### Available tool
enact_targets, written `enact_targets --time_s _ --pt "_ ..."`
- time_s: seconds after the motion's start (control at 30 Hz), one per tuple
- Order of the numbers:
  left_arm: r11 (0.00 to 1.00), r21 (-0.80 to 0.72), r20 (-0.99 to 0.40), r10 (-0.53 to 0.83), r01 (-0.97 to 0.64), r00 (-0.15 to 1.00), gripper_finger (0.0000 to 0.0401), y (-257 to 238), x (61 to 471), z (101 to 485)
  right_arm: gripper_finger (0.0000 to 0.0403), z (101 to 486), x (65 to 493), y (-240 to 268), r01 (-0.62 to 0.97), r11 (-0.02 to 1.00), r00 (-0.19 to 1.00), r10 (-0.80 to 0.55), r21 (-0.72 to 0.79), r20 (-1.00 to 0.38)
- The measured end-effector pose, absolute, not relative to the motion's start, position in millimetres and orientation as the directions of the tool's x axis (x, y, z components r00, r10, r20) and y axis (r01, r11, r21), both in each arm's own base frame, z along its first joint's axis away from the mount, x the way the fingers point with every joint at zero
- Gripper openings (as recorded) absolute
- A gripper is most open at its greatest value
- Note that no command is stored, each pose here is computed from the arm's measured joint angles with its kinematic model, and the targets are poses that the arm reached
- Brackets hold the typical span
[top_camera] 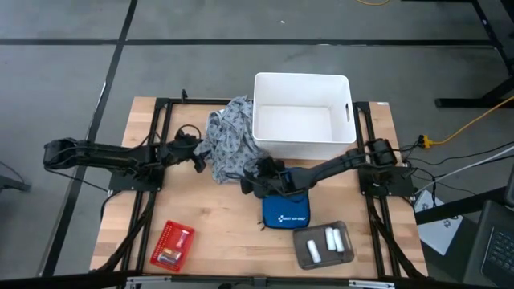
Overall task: Pick & Place Medicine items
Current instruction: Put the light blue patient gown into the white bin
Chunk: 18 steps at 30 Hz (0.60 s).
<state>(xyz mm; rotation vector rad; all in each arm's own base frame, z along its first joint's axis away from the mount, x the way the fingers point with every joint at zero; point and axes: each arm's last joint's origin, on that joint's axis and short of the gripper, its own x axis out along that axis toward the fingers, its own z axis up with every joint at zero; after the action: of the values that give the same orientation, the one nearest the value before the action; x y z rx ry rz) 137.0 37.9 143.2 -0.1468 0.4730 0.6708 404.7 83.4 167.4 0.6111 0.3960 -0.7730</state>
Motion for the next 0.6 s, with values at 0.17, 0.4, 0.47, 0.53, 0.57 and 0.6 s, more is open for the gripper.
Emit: enact_targets --time_s 0.17,0.4,0.47,0.53,0.57,0.6 --pt "0.751 0.033 -0.477 0.591 -0.659 0.65 0.0265 44 135 142 0.0272 151 410 72 0.76 0.537 0.636 -0.498 0.366 -0.59" --pt "0.742 0.044 -0.547 0.578 -0.669 0.605 0.0265 52 137 131 0.0272 149 411 67 0.767 0.513 0.629 -0.484 0.385 -0.608" --pt "0.738 0.044 -0.549 0.581 -0.673 0.601 0.0265 53 139 129 0.0272 149 411 66 0.77 0.507 0.627 -0.487 0.388 -0.608" --pt "0.745 0.026 -0.541 0.571 -0.666 0.617 0.0265 55 143 128 0.0272 148 411 64 0.774 0.496 0.622 -0.482 0.393 -0.617" --pt "0.755 0.012 -0.538 0.558 -0.656 0.632 0.0265 55 146 128 0.0272 145 412 64 0.776 0.491 0.62 -0.483 0.395 -0.618" --pt "0.764 -0.001 -0.536 0.544 -0.645 0.646 0.0265 56 148 127 0.0272 142 412 64 0.78 0.488 0.616 -0.483 0.393 -0.622"
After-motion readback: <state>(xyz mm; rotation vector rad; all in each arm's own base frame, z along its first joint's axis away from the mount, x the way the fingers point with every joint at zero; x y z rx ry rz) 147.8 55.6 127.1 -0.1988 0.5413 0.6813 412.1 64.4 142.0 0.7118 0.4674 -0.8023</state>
